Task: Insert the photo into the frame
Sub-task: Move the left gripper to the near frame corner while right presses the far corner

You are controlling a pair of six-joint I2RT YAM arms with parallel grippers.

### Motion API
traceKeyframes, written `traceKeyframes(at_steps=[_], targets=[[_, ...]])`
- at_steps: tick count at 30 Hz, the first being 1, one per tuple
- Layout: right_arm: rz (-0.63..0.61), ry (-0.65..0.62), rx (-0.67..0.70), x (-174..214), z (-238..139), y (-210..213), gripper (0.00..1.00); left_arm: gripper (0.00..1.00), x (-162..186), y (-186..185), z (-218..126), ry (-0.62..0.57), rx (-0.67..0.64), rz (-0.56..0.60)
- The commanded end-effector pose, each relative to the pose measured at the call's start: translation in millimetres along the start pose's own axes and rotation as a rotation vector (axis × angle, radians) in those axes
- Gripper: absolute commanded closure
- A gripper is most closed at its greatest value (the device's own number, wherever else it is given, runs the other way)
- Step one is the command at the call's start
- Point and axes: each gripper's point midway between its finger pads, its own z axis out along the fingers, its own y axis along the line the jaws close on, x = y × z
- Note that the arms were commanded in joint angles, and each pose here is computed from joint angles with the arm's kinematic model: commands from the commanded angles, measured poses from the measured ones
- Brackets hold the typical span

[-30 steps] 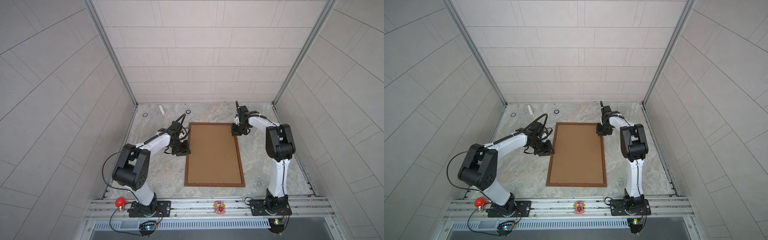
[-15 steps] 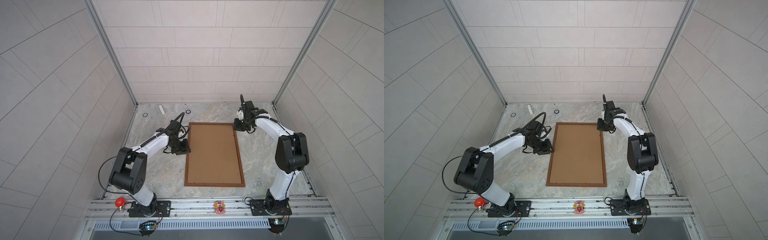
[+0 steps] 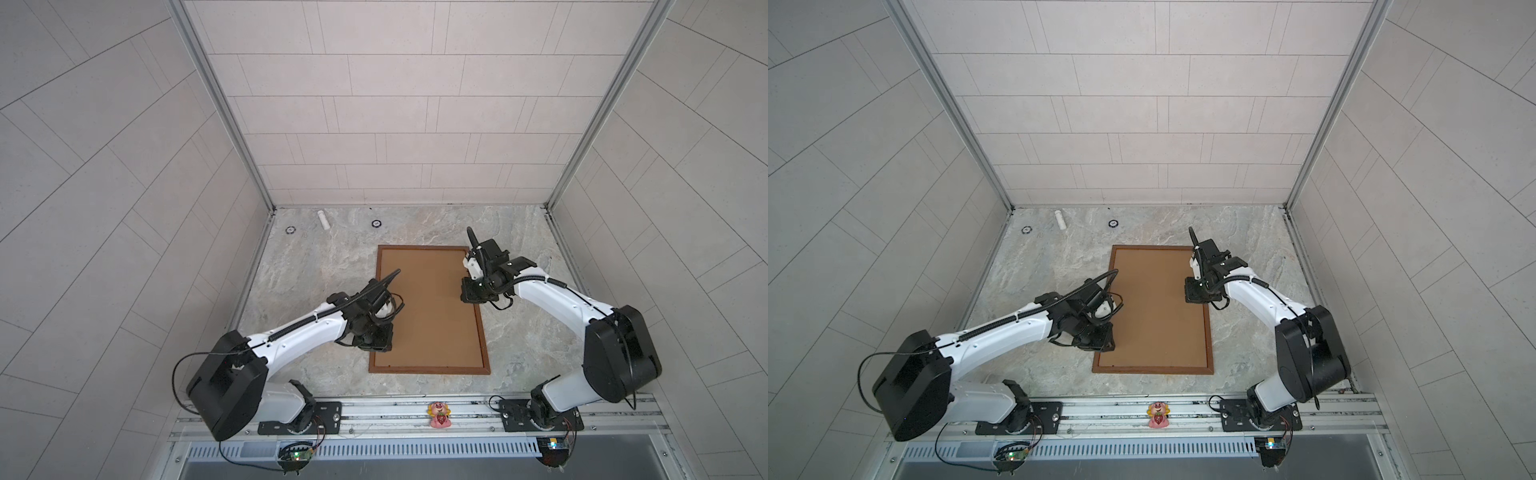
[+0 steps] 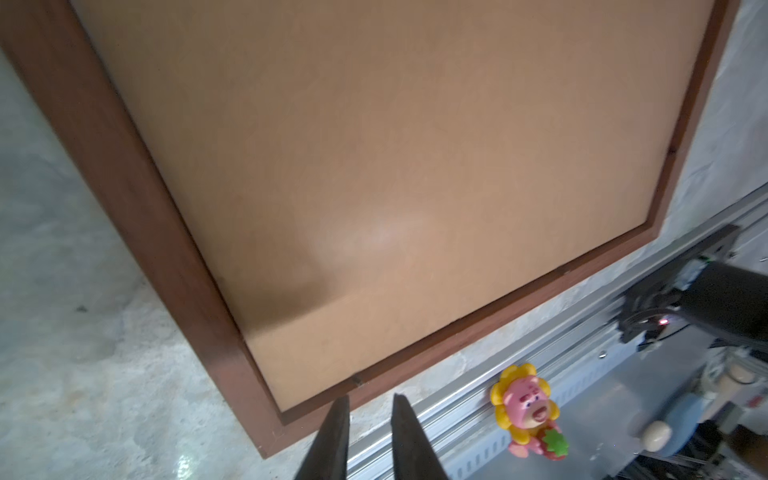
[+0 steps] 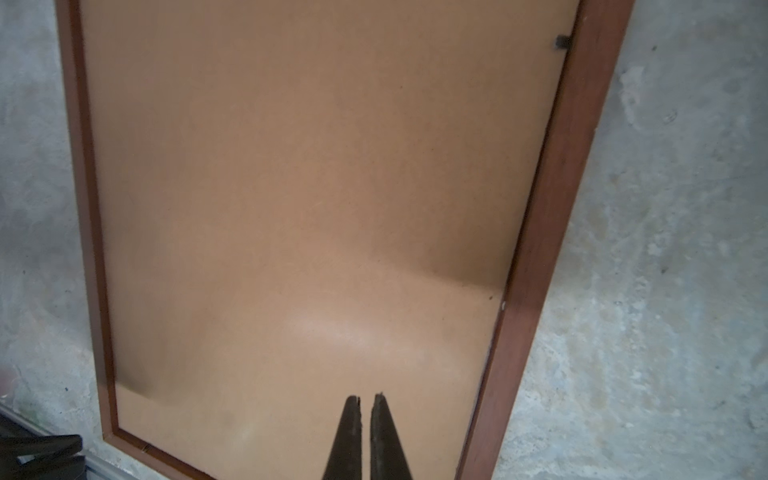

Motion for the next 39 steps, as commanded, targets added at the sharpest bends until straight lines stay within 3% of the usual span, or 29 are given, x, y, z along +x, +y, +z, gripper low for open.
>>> traceKeyframes(at_steps=[1,11,39], targets=[[0.013,-0.028,0.008,5.9,-4.3,-2.6,1.00,0.81,13.2,10.5,3.5,-0.016,-0.065,-0.058],[0.028,-0.046,-0.037,10.3,0.4,4.4,1.00,0.86,36.2,1.9,25.1,0.026,-0.105,-0.039],[0.024,-0.016,-0.052,11.3,12.1,6.6,1.00,0.86,22.8,12.3,42.9,-0.026,-0.161,-0.111]])
